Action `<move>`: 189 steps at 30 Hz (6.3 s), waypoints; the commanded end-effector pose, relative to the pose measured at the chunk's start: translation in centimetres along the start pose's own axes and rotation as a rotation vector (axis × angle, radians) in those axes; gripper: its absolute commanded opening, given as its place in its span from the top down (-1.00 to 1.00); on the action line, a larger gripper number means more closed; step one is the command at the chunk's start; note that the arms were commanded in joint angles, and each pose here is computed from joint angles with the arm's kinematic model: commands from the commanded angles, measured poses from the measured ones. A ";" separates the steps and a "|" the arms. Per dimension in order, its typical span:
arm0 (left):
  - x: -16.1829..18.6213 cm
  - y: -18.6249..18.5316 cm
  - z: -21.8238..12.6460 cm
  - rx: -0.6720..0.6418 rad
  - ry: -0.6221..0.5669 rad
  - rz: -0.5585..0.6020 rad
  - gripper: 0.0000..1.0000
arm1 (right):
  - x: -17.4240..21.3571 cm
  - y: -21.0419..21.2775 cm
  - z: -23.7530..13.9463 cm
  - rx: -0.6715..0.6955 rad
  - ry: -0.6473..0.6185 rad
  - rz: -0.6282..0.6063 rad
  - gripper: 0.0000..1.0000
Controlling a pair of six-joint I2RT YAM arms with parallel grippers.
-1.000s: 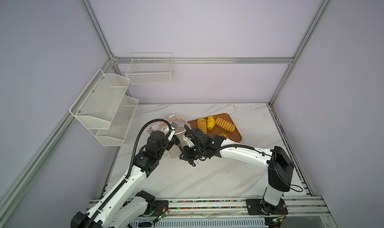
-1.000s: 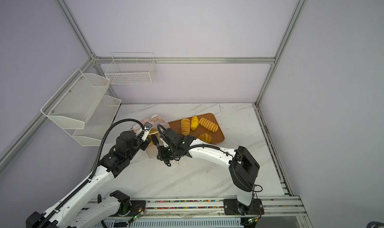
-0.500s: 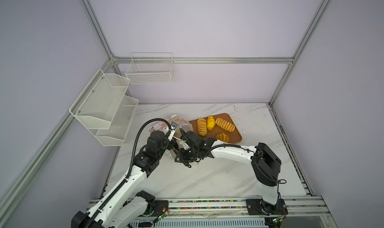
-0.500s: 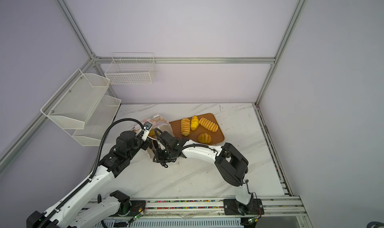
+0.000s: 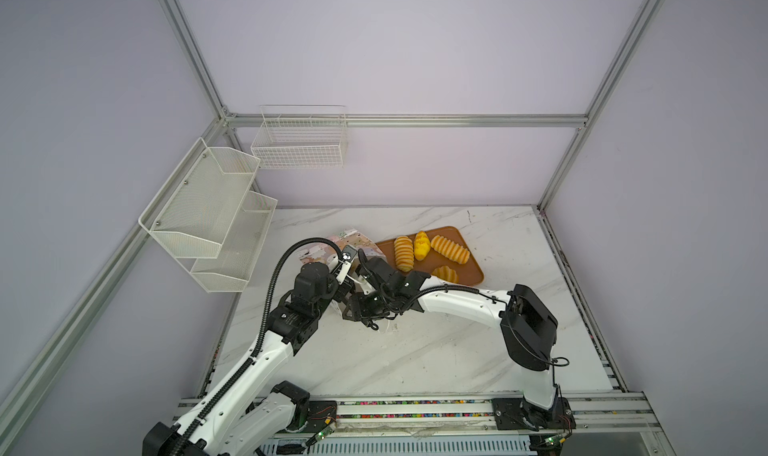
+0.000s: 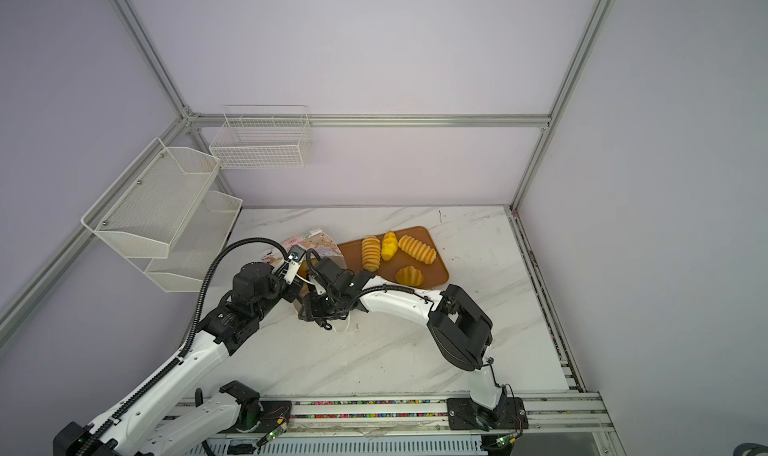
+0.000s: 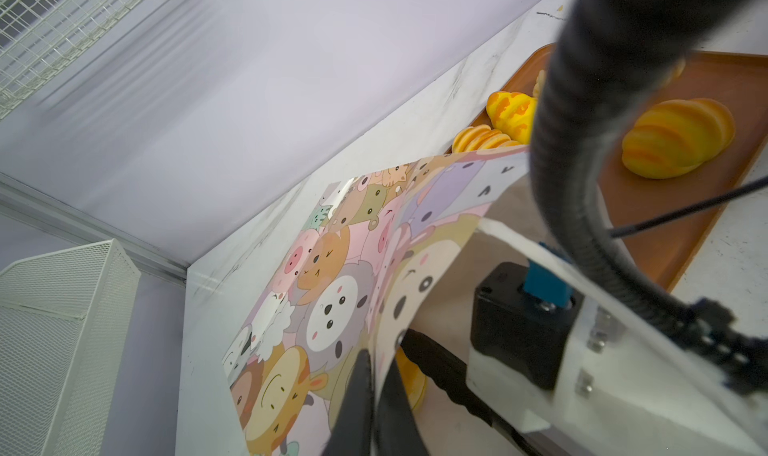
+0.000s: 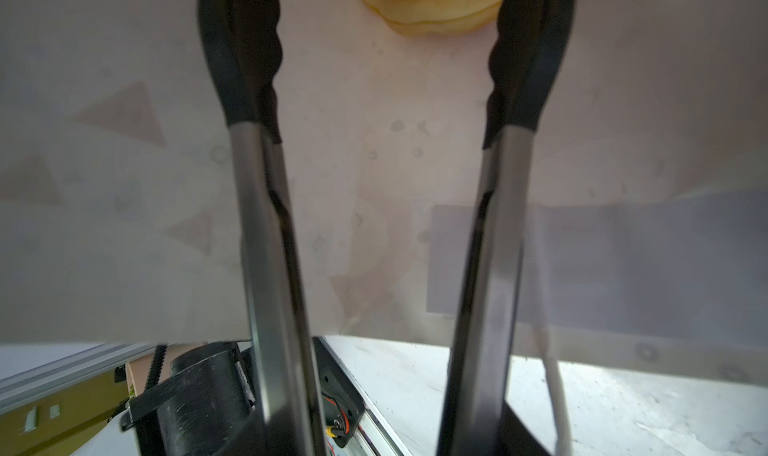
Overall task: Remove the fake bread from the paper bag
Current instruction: 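Push the tongs down and open them around a bread inside the bag, then close the tongs on the ring-shaped bread with the right gripper, then lift the gripped ring bread up out of the bag with the right gripper, then carry the ring bread over the brown tray and open the tongs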
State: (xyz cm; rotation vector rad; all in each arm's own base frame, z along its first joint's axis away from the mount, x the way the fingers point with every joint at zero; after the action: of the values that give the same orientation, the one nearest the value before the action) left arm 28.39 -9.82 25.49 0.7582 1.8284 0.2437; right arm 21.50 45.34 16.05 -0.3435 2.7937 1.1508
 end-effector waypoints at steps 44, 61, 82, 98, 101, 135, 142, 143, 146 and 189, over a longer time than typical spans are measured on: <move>-0.8 -0.8 0.6 0.051 -0.048 -0.150 1.00 | -0.7 -0.1 -1.8 -0.273 -0.016 0.351 0.18; -1.2 -0.9 0.5 0.068 -0.064 -0.158 1.00 | -0.3 -1.1 -1.0 -0.286 -0.002 0.449 0.17; -1.9 -0.9 0.2 0.085 -0.090 -0.172 1.00 | -0.2 -0.9 0.2 -0.354 0.057 0.502 0.18; -2.2 -1.3 0.3 0.107 -0.099 -0.170 1.00 | -2.9 0.3 0.6 -0.420 0.063 0.514 0.14; -2.1 -1.3 0.2 0.104 -0.099 -0.170 1.00 | -3.7 0.2 0.2 -0.433 0.051 0.511 0.18; -1.4 -0.4 0.4 0.030 -0.052 -0.162 1.00 | -4.0 -2.5 -8.6 -0.236 -0.162 0.377 1.00; -1.2 0.8 0.3 -0.041 -0.002 -0.174 1.00 | -3.3 -2.7 -10.7 -0.105 -0.176 0.245 1.00; -1.2 1.1 0.3 -0.057 0.008 -0.180 1.00 | -3.2 -2.6 -11.2 -0.095 -0.183 0.228 1.00; -1.0 1.8 0.3 -0.103 0.044 -0.197 1.00 | -2.8 -2.2 -12.5 -0.094 -0.190 0.193 1.00; -1.8 8.6 4.0 -0.182 0.286 -0.426 1.00 | -1.3 -0.8 -21.8 -0.058 -0.244 0.119 1.00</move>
State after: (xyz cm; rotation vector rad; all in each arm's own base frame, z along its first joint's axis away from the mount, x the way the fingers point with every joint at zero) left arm 35.12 -5.33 25.44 0.2954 2.2318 0.2982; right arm 22.10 30.94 28.06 -0.0450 2.7082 1.2036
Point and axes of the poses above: each gripper's point midway between its finger pads, its own z axis out along the fingers, its own y axis along the line the jaws close on, x = y × z, the point moved 4 cm from there along -z, back along the fingers, and after that the axes turned 7 degrees about z, right-handed, at the moved point
